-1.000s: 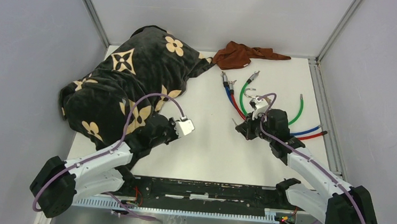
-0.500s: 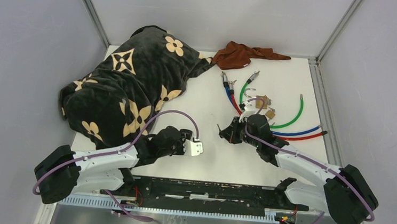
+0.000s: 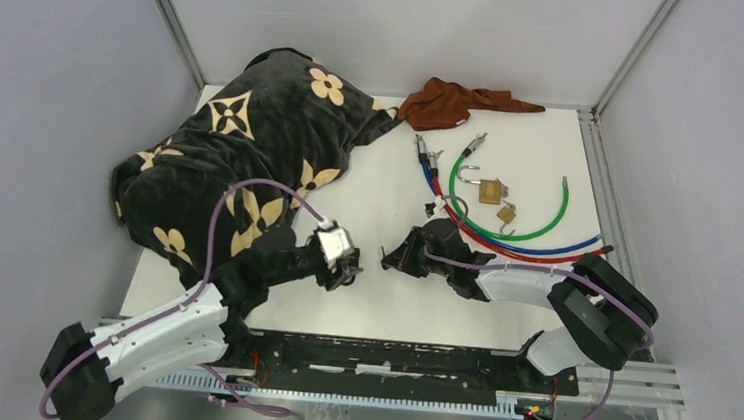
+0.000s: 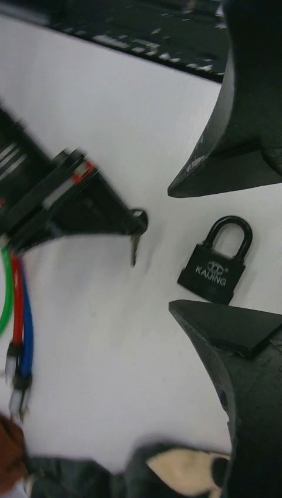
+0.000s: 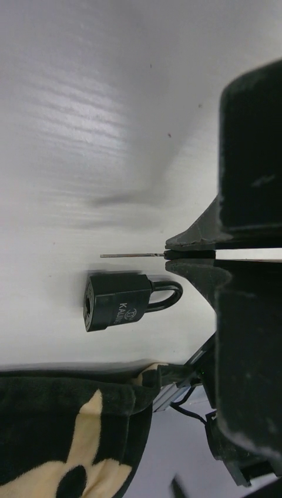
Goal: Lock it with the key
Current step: Place the lock at the center of the board, then place the key at the center of the board.
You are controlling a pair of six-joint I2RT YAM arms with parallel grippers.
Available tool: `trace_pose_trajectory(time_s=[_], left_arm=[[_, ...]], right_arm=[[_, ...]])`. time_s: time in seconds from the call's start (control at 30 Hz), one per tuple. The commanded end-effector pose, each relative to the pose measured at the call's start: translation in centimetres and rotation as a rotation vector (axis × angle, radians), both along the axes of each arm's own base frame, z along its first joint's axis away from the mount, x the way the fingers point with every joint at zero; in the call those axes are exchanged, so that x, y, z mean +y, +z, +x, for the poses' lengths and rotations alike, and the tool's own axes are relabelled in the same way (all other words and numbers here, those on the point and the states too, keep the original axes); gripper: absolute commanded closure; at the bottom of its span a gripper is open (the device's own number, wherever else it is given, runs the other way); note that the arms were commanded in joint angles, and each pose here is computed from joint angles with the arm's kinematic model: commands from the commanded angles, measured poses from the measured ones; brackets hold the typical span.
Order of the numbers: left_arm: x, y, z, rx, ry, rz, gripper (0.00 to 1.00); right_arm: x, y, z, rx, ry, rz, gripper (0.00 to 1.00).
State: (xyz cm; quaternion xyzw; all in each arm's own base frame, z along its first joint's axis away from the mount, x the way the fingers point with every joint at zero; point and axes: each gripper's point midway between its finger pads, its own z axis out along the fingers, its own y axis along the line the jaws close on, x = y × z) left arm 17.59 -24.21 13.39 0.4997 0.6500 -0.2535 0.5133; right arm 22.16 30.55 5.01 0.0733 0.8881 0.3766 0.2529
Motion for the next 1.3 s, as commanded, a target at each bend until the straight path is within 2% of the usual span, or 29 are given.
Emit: trace_pose_trajectory(time_s=[0.0, 0.07, 0.13, 0.23, 0.37, 0.4, 0.5, 0.57, 0.67, 0.8, 0.9, 0.93, 1.03, 1.07, 1.1, 1.17, 1.27], left_arm=[[2.5, 7.3, 4.4, 0.071, 0.332, -0.445, 0.3], [4.3, 8.9, 5.4, 0.059, 0.424, -0.561, 0.28], [5.6, 9.9, 5.7, 0.041, 0.478, -0.638, 0.21], [6.7, 9.8, 5.7, 0.061, 0.524, -0.7, 0.05], [7.5, 9.4, 5.4, 0.084, 0.551, -0.747, 0.0], [7.5, 9.4, 5.3, 0.083, 0.55, -0.754, 0.0], [7.4, 9.7, 4.8, 0.08, 0.525, -0.768, 0.0], [7.2, 9.6, 4.4, 0.085, 0.501, -0.777, 0.0], [7.1, 9.6, 4.1, 0.087, 0.487, -0.793, 0.0], [7.3, 9.9, 3.9, 0.063, 0.481, -0.8, 0.0], [7.6, 10.3, 3.7, 0.031, 0.477, -0.811, 0.0], [7.8, 10.3, 3.7, 0.023, 0.481, -0.813, 0.0], [8.2, 10.3, 3.9, 0.007, 0.5, -0.818, 0.0], [8.2, 10.2, 4.0, 0.009, 0.507, -0.816, 0.0], [8.3, 10.1, 4.0, 0.01, 0.512, -0.816, 0.0], [8.3, 10.0, 4.1, 0.014, 0.515, -0.815, 0.0], [8.3, 9.7, 4.2, 0.017, 0.518, -0.81, 0.0]], right_arm=[[2.5, 1.3, 0.8, 0.013, -0.061, 0.072, 1.0], [3.2, 0.5, 0.5, 0.039, -0.051, 0.063, 1.0], [4.2, -0.1, 0.3, 0.068, -0.03, 0.057, 1.0], [5.3, -0.6, 0.1, 0.087, -0.01, 0.045, 1.0], [5.2, -1.5, -0.2, 0.116, -0.023, 0.018, 0.99], [5.0, -1.6, -0.3, 0.121, -0.023, 0.016, 0.94], [5.2, -1.7, -0.9, 0.132, 0.021, -0.003, 0.54], [5.2, -1.6, -1.1, 0.132, 0.052, -0.037, 0.43], [4.2, -0.8, -1.3, 0.085, 0.083, -0.087, 0.38], [1.6, 1.9, 0.4, -0.096, 0.117, -0.183, 0.3], [-0.5, 3.7, 2.0, -0.235, 0.269, -0.347, 0.19], [-1.5, 4.1, 2.7, -0.247, 0.301, -0.406, 0.15], [-4.9, 5.2, 4.2, -0.25, 0.386, -0.554, 0.12], [-6.7, 5.6, 5.4, -0.267, 0.362, -0.637, 0.11], [-9.0, 6.0, 6.5, -0.279, 0.311, -0.722, 0.02], [-13.5, 6.8, 8.8, -0.291, 0.194, -0.854, 0.02], [-18.2, 6.6, 11.4, -0.241, 0.109, -0.88, 0.02]])
